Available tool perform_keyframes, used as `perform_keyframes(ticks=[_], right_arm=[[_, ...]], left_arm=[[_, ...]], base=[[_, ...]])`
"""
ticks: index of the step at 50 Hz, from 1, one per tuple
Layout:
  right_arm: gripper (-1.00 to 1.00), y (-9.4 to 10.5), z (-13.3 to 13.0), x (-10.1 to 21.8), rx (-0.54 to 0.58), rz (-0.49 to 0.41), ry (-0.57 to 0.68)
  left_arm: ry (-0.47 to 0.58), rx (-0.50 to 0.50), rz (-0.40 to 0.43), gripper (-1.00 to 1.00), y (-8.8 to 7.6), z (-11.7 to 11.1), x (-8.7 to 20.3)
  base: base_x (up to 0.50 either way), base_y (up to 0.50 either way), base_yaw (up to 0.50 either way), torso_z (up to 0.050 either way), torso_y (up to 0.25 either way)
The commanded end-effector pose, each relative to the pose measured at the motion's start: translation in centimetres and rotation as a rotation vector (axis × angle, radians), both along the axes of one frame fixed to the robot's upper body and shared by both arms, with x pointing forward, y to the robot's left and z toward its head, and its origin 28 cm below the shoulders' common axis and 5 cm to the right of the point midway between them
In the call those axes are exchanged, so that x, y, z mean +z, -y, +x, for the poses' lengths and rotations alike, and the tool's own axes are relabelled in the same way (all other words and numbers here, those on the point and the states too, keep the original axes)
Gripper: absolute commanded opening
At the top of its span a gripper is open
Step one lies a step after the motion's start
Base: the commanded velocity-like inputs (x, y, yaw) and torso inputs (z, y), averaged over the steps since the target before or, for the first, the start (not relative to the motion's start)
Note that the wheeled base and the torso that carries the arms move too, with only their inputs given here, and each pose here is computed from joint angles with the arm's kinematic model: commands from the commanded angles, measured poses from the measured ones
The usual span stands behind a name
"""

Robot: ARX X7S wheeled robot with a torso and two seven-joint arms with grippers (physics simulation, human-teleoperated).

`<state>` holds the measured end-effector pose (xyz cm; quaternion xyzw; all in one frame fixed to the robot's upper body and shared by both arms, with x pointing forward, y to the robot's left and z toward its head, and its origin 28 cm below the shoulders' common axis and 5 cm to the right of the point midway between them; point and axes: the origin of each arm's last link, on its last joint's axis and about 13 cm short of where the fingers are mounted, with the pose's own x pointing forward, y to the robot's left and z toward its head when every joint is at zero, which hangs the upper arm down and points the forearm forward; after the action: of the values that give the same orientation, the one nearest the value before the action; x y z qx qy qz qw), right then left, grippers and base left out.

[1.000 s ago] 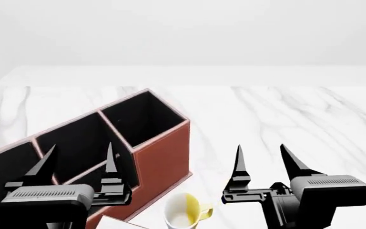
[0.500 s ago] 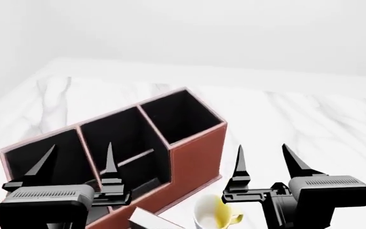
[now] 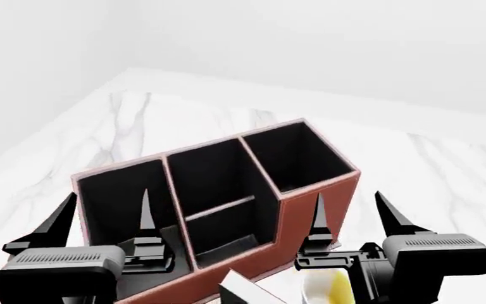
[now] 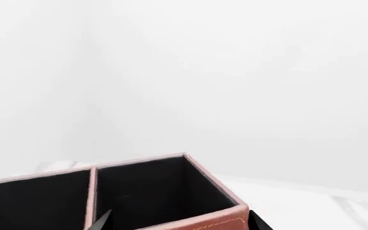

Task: Pick up the book and place it in the right compartment of the caddy.

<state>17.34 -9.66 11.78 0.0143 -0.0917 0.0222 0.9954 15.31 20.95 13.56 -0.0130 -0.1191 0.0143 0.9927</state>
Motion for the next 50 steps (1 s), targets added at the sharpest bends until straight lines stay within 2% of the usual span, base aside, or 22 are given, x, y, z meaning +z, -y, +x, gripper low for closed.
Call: perform_keyframes(ticks=[1,41,50], right_arm=[[1.0,0.0,0.03,-0.02,-0.001,0.001,0.002],[1.0,-0.1,-0.01,-0.05,0.0,-0.007,0.004],[1.0,-0.14,-0.15,-0.11,0.029,0.019,0.005]], left_arm=[[0.001,0.0,0.0,1.0,0.0,0.01,0.02],[0.002,-0.006,0.001,1.0,0.12,-0.04,0.02],[0.001,-0.007,0.001,1.0,0.14,-0.05,-0.01]], base=[[0.0,0.0,0.5,0.0,0.0],[0.0,0.0,0.5,0.0,0.0],[-0.07,0.09,0.0,0.0,0.0]])
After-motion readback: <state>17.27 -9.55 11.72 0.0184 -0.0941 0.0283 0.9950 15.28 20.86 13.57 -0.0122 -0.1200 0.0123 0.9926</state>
